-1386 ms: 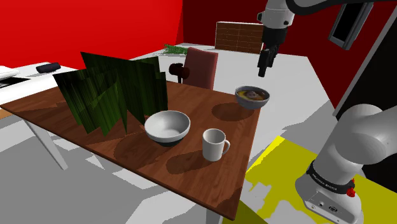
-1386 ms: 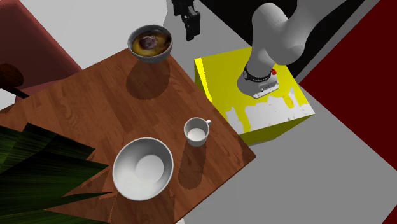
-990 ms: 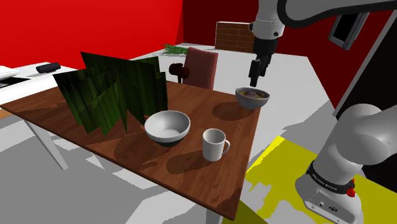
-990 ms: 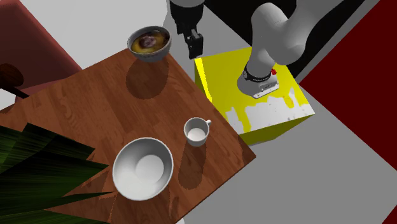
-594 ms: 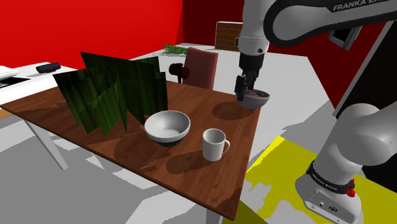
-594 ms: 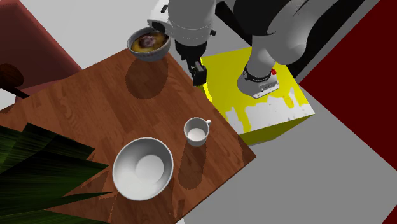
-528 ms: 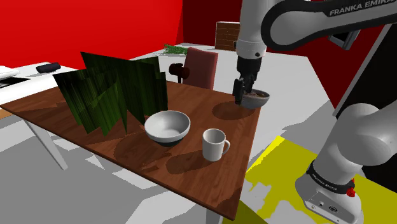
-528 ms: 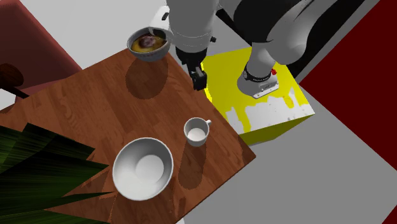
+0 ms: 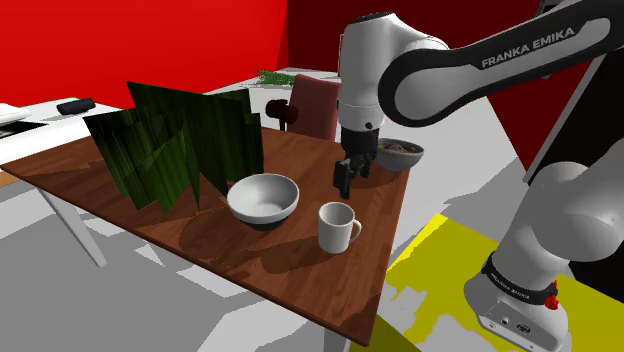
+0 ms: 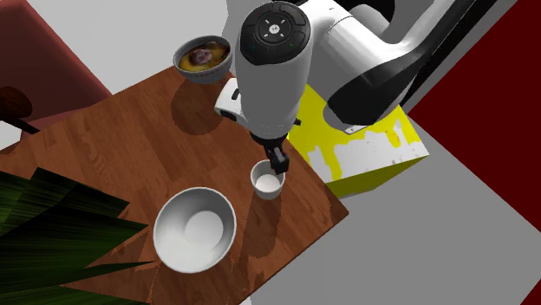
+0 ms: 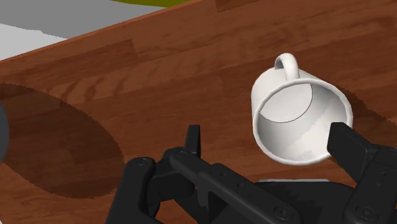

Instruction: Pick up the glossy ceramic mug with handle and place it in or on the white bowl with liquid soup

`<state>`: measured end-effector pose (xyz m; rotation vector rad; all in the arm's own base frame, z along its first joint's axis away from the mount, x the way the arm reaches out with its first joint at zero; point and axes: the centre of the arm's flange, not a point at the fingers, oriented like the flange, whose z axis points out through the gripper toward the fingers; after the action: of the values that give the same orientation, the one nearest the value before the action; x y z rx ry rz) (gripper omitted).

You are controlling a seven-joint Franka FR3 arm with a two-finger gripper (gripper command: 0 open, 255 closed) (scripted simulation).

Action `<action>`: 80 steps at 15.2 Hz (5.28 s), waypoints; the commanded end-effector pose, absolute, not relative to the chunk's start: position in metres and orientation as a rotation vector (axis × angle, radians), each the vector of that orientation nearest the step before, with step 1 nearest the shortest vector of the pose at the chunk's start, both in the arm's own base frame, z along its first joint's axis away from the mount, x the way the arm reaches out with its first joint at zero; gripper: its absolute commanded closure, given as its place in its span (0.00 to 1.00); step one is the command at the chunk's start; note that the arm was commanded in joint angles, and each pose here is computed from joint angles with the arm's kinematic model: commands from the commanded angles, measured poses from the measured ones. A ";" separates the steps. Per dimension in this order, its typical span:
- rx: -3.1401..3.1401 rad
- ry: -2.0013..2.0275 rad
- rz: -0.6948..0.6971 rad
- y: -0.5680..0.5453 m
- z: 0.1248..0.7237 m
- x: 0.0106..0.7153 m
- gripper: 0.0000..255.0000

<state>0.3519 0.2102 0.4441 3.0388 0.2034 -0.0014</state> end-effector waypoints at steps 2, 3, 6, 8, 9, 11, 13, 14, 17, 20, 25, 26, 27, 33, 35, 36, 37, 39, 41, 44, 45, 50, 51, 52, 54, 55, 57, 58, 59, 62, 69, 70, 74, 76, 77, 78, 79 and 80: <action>3.051 0.197 -0.008 0.243 0.424 0.355 0.00; 3.055 0.195 -0.010 0.253 0.417 0.357 0.00; 3.066 0.191 -0.018 0.285 0.397 0.360 0.00; 3.068 0.190 -0.019 0.292 0.387 0.361 0.00; 3.068 0.190 -0.019 0.291 0.382 0.361 0.00; 3.068 0.190 -0.019 0.291 0.371 0.361 0.00; 3.068 0.190 -0.019 0.290 0.361 0.361 0.00; 3.068 0.190 -0.019 0.290 0.356 0.361 0.00; 3.068 0.190 -0.019 0.289 0.353 0.361 0.00; 3.068 0.190 -0.019 0.289 0.353 0.361 0.00; 3.068 0.190 -0.019 0.289 0.353 0.361 1.00; 3.068 0.190 -0.019 0.289 0.353 0.361 1.00; 3.068 0.190 -0.019 0.289 0.353 0.361 1.00; 3.068 0.190 -0.019 0.289 0.358 0.361 1.00; 3.068 0.190 -0.019 0.289 0.368 0.361 1.00; 3.068 0.190 -0.019 0.289 0.374 0.361 1.00; 3.068 0.190 -0.019 0.289 0.379 0.361 1.00; 3.068 0.190 -0.019 0.289 0.389 0.361 1.00; 3.068 0.190 -0.019 0.289 0.400 0.361 1.00; 3.068 0.190 -0.019 0.289 0.416 0.361 1.00; 3.068 0.190 -0.019 0.289 0.421 0.361 1.00; 3.068 0.190 -0.019 0.289 0.448 0.361 1.00; 3.068 0.190 -0.019 0.289 0.453 0.361 1.00; 3.068 0.190 -0.019 0.289 0.458 0.361 1.00; 3.068 0.190 -0.019 0.289 0.469 0.361 1.00; 3.068 0.190 -0.019 0.289 0.474 0.361 1.00; 3.068 0.190 -0.019 0.289 0.485 0.361 1.00; 3.068 0.190 -0.019 0.289 0.490 0.361 1.00; 3.068 0.190 -0.019 0.289 0.495 0.361 1.00; 3.068 0.190 -0.019 0.289 0.511 0.361 1.00; 3.068 0.190 -0.019 0.237 0.527 0.369 1.00; 3.068 0.190 -0.019 0.224 0.528 0.372 1.00; 3.068 0.190 -0.019 0.172 0.531 0.380 1.00; 3.068 0.190 -0.019 0.146 0.533 0.384 1.00; 3.068 0.190 -0.019 0.133 0.533 0.386 1.00; 3.068 0.190 -0.019 0.120 0.534 0.389 1.00; 3.068 0.190 -0.019 0.107 0.535 0.391 1.00; 3.068 0.190 -0.019 0.094 0.536 0.393 1.00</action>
<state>0.3916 0.1086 0.5349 3.0685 0.1871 -0.0191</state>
